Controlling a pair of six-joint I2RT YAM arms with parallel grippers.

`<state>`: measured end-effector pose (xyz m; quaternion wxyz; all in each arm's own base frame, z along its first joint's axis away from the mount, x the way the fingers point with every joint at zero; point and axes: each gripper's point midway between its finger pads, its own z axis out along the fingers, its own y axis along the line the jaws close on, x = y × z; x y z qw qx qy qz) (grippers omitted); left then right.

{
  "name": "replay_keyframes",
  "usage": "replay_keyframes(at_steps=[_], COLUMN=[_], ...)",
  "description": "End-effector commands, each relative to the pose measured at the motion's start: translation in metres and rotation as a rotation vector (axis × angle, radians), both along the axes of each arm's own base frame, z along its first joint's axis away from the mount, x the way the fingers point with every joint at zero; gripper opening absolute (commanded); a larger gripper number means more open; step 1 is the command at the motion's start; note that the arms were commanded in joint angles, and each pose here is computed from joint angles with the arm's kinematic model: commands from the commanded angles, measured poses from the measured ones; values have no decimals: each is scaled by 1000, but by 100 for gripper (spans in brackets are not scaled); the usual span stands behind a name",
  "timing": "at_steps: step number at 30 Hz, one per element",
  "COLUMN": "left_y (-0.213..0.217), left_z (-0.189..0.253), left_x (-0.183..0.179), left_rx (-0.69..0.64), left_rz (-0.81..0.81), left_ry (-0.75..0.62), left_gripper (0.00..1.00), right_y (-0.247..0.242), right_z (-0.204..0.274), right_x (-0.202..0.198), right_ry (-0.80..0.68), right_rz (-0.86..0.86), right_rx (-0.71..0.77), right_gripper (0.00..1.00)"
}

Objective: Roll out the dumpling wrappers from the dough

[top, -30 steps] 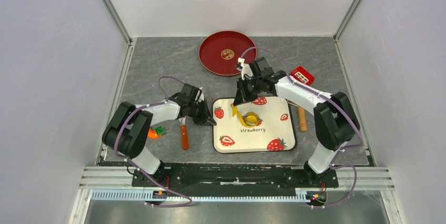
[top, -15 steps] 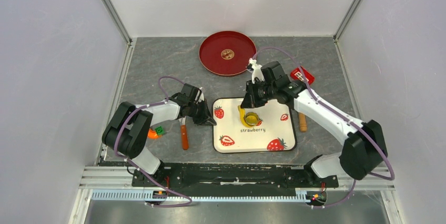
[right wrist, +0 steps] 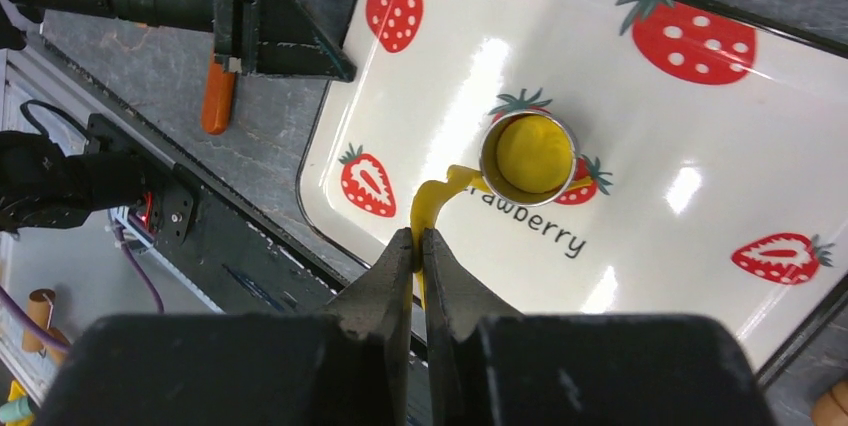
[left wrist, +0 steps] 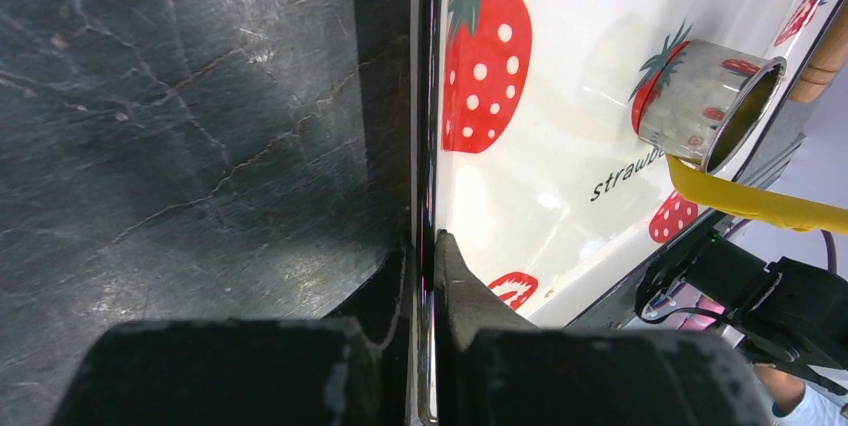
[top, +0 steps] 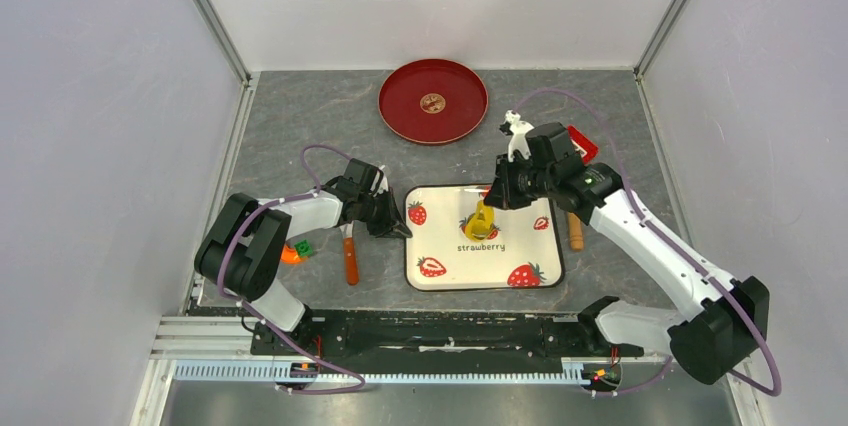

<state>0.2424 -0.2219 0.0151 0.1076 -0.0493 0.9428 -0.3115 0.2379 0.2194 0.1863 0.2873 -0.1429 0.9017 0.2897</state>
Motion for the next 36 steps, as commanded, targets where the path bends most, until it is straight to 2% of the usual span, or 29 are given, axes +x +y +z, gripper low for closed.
replay_keyframes(at_steps=[1, 9, 27, 36], left_y=[29, 29, 29, 29], left_z=[-34, -34, -34, -34], left_x=[1, 2, 1, 2], left_rx=[168, 167, 167, 167], left_rz=[29, 30, 29, 28], left_ry=[-20, -21, -20, -20], left_gripper=[2, 2, 2, 2], right_y=[-22, -56, -98, -106], right_z=[13, 33, 85, 59], right_x=[6, 20, 57, 63], right_ry=[-41, -77, -185, -147], right_rz=[-50, -117, -213, -228], right_rx=[-31, -65, -144, -188], right_gripper=[9, 9, 9, 10])
